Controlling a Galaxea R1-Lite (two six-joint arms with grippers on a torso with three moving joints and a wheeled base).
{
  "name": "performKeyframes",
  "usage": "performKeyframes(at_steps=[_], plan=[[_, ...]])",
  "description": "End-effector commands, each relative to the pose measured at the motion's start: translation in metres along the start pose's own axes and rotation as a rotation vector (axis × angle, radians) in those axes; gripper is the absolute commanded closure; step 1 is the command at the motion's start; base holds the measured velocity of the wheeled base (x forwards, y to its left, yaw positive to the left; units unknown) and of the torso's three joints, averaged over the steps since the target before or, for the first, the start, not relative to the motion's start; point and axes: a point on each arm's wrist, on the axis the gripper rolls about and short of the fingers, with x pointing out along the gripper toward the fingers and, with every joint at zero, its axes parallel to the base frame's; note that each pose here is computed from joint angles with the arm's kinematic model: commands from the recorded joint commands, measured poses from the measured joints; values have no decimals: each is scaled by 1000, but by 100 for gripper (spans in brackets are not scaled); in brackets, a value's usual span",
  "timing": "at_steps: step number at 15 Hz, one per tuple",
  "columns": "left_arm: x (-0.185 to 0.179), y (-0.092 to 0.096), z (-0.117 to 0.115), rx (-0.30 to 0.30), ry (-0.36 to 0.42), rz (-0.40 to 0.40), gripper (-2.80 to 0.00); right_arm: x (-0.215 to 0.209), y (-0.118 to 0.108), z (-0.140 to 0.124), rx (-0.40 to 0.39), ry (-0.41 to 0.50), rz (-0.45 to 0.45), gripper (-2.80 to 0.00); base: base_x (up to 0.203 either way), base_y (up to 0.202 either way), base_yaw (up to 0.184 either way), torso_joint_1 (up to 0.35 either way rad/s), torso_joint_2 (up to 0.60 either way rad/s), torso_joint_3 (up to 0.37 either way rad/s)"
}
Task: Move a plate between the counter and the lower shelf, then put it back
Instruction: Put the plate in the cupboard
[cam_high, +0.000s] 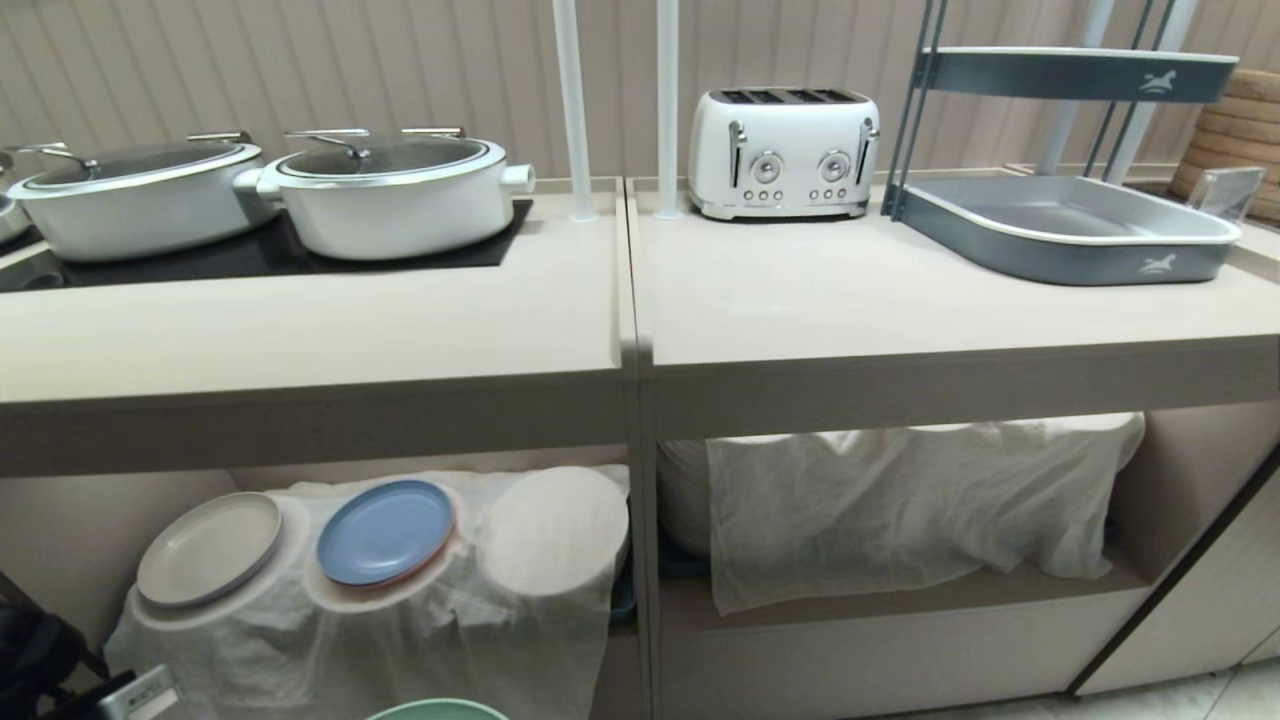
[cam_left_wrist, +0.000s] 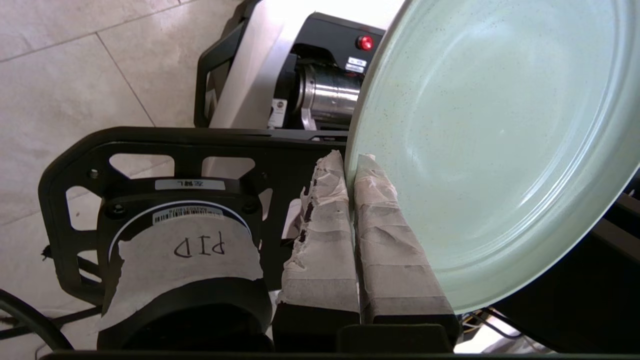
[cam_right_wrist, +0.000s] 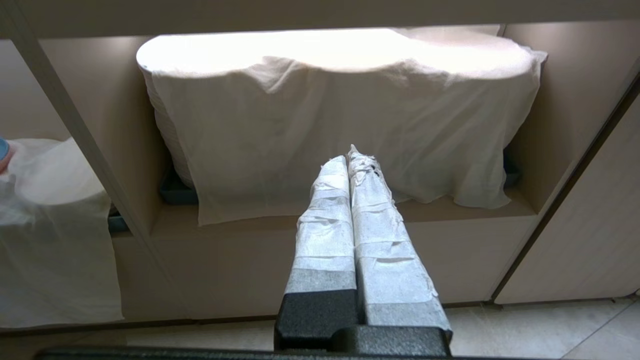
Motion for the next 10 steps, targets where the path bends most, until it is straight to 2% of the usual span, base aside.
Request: performKeyframes(at_steps=[1,10], plan=[[2,1,-2,-5,13,0,0,0,0,0,0,0,-1,0,0,0,0,-229,510,289],[2,1,-3,-7,14,0,0,0,0,0,0,0,0,0,0,0,0,-201,490,285]])
